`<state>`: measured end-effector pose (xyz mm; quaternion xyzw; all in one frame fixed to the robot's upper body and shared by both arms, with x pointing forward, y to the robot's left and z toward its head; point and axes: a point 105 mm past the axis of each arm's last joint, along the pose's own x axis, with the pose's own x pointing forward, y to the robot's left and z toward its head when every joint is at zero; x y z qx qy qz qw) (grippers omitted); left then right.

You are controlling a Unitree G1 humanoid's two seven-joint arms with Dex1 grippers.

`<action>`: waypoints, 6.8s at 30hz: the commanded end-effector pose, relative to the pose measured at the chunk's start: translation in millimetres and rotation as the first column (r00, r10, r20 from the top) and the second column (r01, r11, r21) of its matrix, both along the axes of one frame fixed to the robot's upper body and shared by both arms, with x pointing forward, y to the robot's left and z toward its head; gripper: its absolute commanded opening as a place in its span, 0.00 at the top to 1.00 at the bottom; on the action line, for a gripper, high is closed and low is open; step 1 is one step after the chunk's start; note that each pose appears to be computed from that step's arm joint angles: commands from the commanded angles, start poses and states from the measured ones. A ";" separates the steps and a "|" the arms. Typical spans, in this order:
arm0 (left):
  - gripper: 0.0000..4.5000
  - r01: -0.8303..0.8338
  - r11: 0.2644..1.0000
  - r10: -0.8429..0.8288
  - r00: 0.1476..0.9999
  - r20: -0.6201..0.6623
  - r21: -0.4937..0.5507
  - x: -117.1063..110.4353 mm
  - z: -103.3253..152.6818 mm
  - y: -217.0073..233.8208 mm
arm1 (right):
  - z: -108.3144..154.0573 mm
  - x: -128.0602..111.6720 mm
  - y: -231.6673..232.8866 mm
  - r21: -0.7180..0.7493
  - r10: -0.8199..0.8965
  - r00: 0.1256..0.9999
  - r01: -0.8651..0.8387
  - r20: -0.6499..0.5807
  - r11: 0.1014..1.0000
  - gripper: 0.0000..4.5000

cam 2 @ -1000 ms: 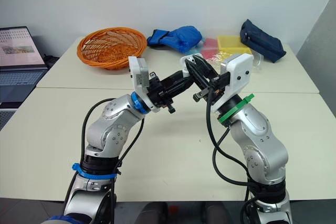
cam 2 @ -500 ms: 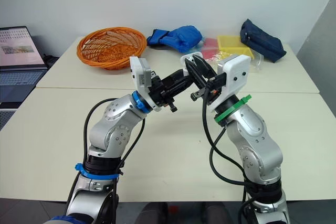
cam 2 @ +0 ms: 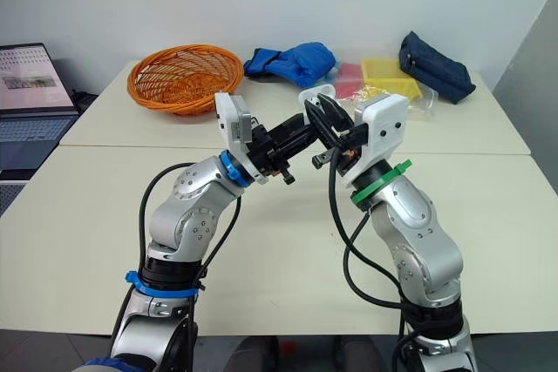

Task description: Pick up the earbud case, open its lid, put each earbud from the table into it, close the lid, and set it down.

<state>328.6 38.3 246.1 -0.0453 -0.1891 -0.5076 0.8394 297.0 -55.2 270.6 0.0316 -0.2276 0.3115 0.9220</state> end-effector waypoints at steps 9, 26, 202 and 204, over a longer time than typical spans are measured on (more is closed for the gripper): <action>0.83 0.031 0.999 -0.027 0.994 0.102 -0.042 -11.8 26.0 -2.8 | 4.8 -2.4 0.0 -0.008 0.007 1.000 -0.007 0.026 1.000 0.19; 0.83 -0.026 0.985 0.009 0.995 0.097 0.173 -1.6 3.2 57.0 | -64.0 44.0 -80.1 -0.480 -0.015 0.930 -0.176 -0.368 0.860 0.19; 0.83 0.081 0.991 -0.090 0.992 0.085 0.104 -13.3 4.1 24.9 | 22.8 1.3 -15.8 -0.110 0.226 0.970 -0.235 -0.091 0.966 0.92; 0.83 0.082 0.991 -0.091 0.992 0.087 0.104 -13.6 4.8 24.9 | 20.5 2.4 -15.4 -0.112 0.222 0.970 -0.233 -0.095 0.966 0.92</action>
